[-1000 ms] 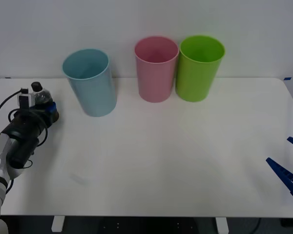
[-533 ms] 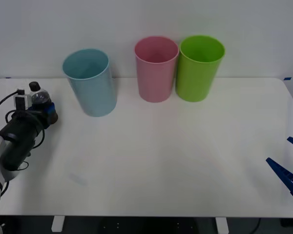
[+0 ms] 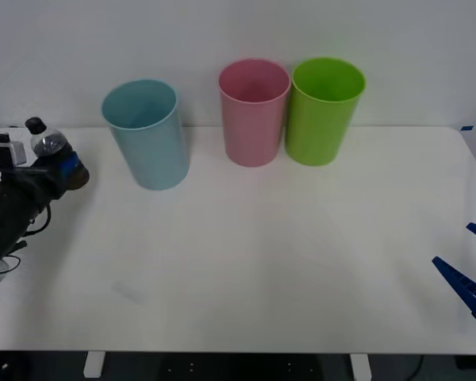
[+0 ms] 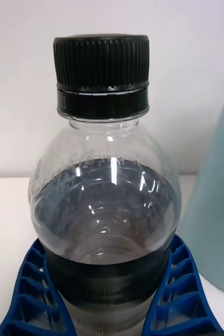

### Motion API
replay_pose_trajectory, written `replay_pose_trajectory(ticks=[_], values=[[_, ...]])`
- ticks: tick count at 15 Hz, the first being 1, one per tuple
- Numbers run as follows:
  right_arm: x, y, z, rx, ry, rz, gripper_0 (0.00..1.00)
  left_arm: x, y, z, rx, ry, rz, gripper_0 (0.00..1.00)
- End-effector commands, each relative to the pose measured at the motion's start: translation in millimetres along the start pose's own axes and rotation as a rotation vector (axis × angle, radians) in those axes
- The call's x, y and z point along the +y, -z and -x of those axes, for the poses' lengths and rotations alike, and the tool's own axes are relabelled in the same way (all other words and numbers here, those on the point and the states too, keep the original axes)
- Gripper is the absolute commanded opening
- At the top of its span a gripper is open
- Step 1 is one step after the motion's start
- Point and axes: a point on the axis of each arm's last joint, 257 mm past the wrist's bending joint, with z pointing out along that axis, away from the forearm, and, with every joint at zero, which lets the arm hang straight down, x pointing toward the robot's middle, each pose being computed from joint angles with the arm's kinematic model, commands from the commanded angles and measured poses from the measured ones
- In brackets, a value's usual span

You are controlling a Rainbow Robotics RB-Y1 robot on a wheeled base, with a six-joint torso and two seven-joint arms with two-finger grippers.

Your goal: Grasp the object on the table and drop it into the matching bin: aluminum can to the light blue bin, PET bottle to the pink bin.

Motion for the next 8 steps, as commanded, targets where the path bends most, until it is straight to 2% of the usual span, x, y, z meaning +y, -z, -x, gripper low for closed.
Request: replay_pose_trajectory(ticks=[1,4,8], values=[[0.0,0,0,0.0,0.0,0.0,1.0,6.3,9,25,-0.054,0.018,-0.029,0.0],[0.0,0,0,0.0,0.0,0.0,1.0,13.1,18,57,-0.128,0.05,-0.031,0.0],[0.0,0,0,0.0,0.0,0.0,1.0,13.8,39,102,-0.238,0.08,-0.036,0.0]])
